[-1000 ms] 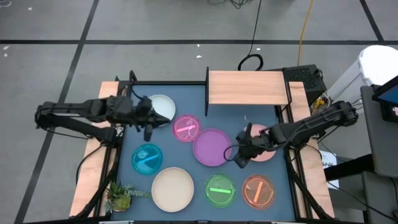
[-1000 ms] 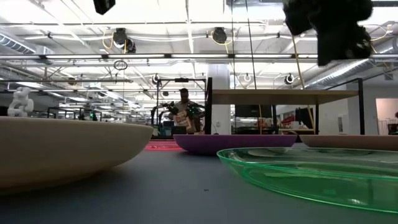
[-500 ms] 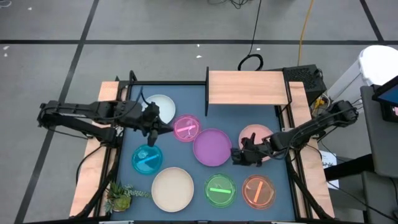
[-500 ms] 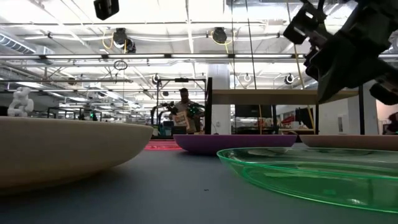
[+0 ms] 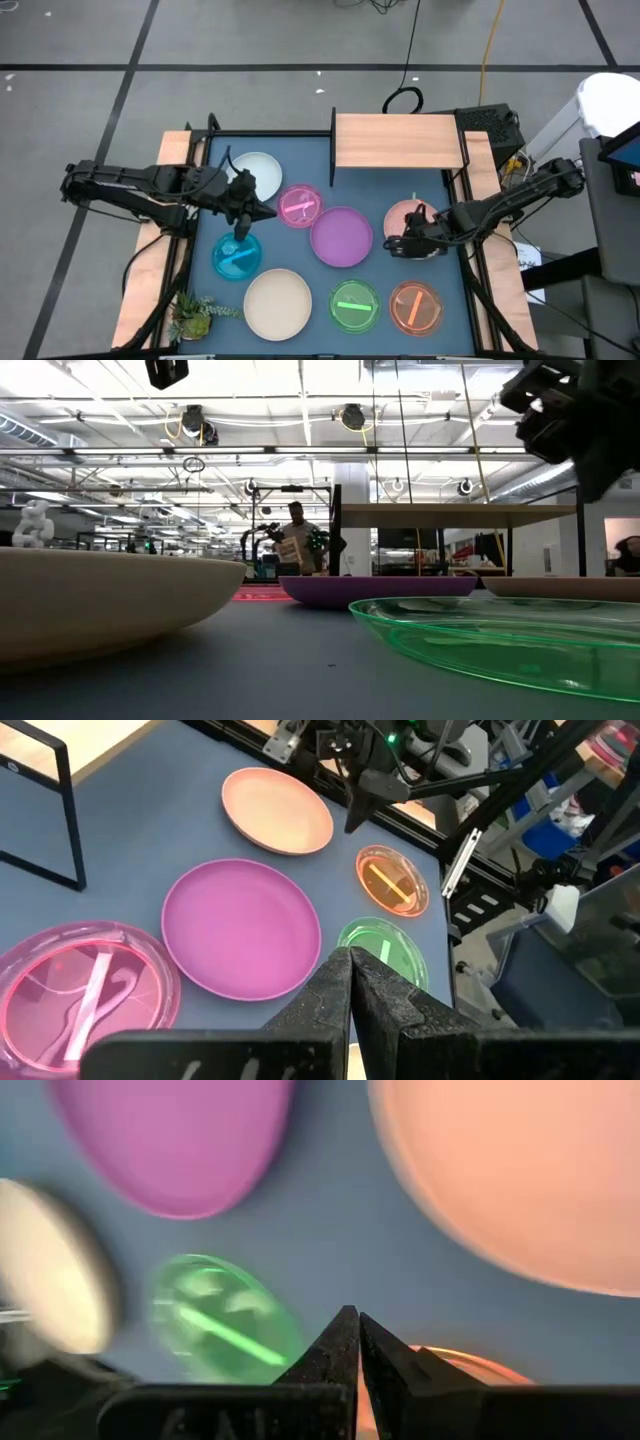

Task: Place and stack plates onto a shelf
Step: Put the large light orange plate on the shelf

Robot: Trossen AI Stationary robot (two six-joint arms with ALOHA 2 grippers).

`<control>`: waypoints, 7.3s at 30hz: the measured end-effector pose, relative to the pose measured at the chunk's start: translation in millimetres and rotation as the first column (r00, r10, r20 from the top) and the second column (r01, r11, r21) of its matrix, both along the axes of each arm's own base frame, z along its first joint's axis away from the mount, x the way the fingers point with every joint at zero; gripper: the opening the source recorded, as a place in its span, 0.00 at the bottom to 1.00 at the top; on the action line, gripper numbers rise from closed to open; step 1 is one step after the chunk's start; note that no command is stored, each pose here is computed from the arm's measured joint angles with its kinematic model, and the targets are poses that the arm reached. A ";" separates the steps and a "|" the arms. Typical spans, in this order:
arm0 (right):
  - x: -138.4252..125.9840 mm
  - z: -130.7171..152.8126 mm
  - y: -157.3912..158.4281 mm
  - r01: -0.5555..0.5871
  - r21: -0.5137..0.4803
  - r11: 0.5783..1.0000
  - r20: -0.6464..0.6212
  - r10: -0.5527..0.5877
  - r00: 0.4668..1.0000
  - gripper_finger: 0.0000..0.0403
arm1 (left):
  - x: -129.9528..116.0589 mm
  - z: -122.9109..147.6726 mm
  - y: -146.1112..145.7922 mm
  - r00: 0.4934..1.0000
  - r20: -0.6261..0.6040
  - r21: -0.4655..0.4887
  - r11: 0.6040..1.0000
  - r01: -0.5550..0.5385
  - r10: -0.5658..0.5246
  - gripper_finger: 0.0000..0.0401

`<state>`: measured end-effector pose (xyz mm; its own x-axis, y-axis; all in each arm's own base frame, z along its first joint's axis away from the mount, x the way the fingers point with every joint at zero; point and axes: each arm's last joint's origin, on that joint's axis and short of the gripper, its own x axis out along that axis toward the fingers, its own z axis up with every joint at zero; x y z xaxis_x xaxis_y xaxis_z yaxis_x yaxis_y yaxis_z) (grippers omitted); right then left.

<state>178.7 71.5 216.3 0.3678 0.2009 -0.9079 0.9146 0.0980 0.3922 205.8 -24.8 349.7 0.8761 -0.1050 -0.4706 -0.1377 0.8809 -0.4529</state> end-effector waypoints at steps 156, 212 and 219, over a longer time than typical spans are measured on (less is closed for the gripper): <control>85.6 198.2 -11.9 -0.517 -0.517 0.682 0.020 0.613 0.790 0.00 | -1.2 -2.7 2.8 0.997 -0.024 0.052 0.996 -0.075 0.076 0.04; 94.3 107.4 -165.0 -0.902 -0.292 -0.317 -0.693 0.720 -0.029 0.00 | -1.1 -27.7 13.0 0.905 -0.059 0.049 0.907 -0.418 0.420 0.04; 92.0 89.4 -168.6 -0.908 -0.248 -0.337 -0.686 0.723 -0.081 0.00 | -1.5 -42.2 12.1 0.912 -0.109 0.050 0.919 -0.392 0.395 0.04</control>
<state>270.7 -97.0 305.7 0.1602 -0.3487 -0.9235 -0.3242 0.8651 -0.3828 204.2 -12.7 307.6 0.7838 0.2506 -0.5682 -0.5250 0.7561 -0.3907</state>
